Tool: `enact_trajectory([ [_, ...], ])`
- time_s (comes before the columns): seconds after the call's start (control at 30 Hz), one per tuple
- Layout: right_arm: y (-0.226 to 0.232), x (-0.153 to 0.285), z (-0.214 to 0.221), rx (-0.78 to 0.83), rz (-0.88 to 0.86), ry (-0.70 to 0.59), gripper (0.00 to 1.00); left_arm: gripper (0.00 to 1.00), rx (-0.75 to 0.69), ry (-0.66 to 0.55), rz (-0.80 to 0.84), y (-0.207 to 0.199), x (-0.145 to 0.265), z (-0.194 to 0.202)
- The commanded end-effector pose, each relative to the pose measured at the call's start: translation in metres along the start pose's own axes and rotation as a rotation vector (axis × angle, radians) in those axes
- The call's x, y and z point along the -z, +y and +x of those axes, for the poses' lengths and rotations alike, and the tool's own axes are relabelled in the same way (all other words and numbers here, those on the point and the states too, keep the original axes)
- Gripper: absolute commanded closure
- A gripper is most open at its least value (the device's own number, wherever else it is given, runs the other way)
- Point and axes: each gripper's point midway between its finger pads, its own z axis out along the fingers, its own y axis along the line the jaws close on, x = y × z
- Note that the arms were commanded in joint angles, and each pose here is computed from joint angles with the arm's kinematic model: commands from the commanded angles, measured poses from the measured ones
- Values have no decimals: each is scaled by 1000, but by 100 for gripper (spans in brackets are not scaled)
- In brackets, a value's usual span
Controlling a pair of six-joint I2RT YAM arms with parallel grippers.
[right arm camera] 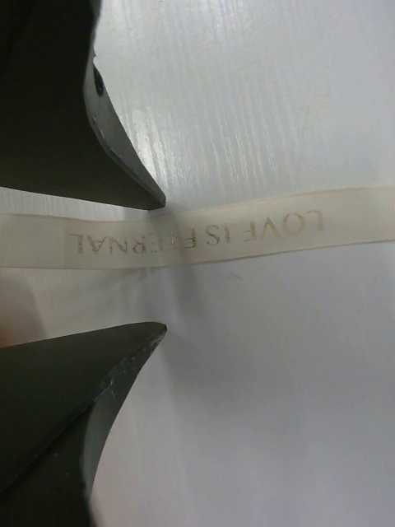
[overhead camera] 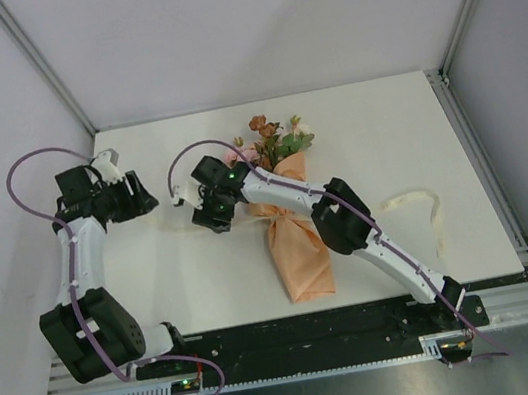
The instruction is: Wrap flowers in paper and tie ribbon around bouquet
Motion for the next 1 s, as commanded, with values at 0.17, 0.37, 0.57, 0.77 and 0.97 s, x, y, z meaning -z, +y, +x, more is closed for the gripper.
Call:
enact_trajectory([
  [0.17,34,-3,65,56,-174,227,55,35,21,-56,23,-3,7,-17],
  [0.37,42,-1,66,88,-210,234,85,35,29,-42,36,-1,4,-13],
  [0.57,30,20,30,66,-168,110,100,34,-24,-33,50,4,-1,-14],
  [0.77,17,63,-23,16,-143,-94,100,33,-136,-27,140,-2,-10,-15],
  [0.97,13,91,-52,-10,-158,-233,100,29,-364,-52,279,-18,-14,-4],
])
